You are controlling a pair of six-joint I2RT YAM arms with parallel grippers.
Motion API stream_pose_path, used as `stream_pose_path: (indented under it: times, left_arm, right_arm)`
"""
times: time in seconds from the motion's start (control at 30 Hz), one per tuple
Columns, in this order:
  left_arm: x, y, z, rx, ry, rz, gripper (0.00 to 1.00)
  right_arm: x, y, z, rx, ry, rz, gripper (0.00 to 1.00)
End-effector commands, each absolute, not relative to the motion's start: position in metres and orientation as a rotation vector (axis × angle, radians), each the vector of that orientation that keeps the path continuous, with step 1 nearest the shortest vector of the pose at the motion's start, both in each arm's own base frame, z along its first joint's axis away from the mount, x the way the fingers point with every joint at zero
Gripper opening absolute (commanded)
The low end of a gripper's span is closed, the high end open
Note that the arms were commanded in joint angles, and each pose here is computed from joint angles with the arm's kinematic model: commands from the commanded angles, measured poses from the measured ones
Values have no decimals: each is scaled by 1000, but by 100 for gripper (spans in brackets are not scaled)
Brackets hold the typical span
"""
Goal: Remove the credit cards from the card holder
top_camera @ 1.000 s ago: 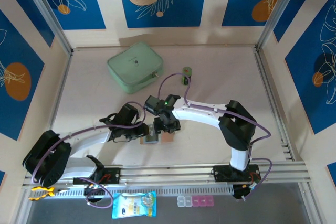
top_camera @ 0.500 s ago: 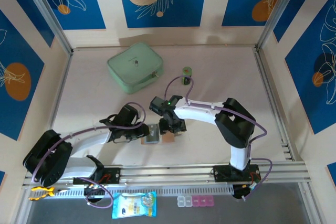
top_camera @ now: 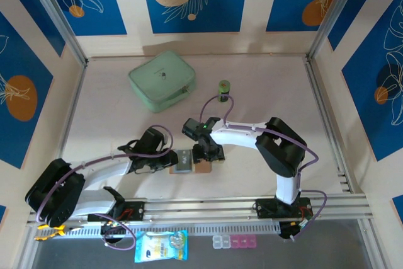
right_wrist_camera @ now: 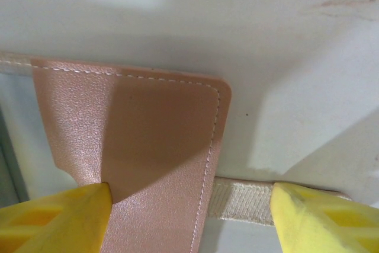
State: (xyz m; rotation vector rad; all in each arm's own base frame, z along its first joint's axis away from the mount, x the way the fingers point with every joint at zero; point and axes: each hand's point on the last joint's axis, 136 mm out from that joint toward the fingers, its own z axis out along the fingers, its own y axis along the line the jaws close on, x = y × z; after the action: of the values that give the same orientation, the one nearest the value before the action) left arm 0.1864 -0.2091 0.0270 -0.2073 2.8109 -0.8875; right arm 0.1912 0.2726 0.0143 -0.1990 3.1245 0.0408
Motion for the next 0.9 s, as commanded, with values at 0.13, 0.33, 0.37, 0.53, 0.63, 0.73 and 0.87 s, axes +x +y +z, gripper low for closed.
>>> stream_pose_path:
  times: [0.13, 0.33, 0.37, 0.53, 0.63, 0.73, 0.87]
  left_arm:
    - [169, -206, 16, -203, 2883, -892, 27]
    - [165, -206, 18, -204, 2883, -914, 27]
    - [165, -207, 20, -203, 2882, -922, 27]
    - [167, -206, 32, -205, 2854, -924, 28]
    - [171, -203, 43, -197, 2830, -894, 28]
    - [176, -198, 49, -184, 2820, -840, 28]
    - [180, -204, 53, -183, 2801, -876, 27]
  right_arm:
    - [191, 268, 3, -227, 3126, 3, 72]
    - [202, 278, 30, -229, 3057, 79, 70]
    - [204, 279, 34, -226, 3049, 89, 70]
    - [208, 284, 55, -225, 3011, 150, 67]
    - [207, 288, 64, -226, 3006, 196, 66]
    - [205, 296, 75, -225, 2994, 264, 63]
    - [203, 316, 79, -220, 2993, 449, 52]
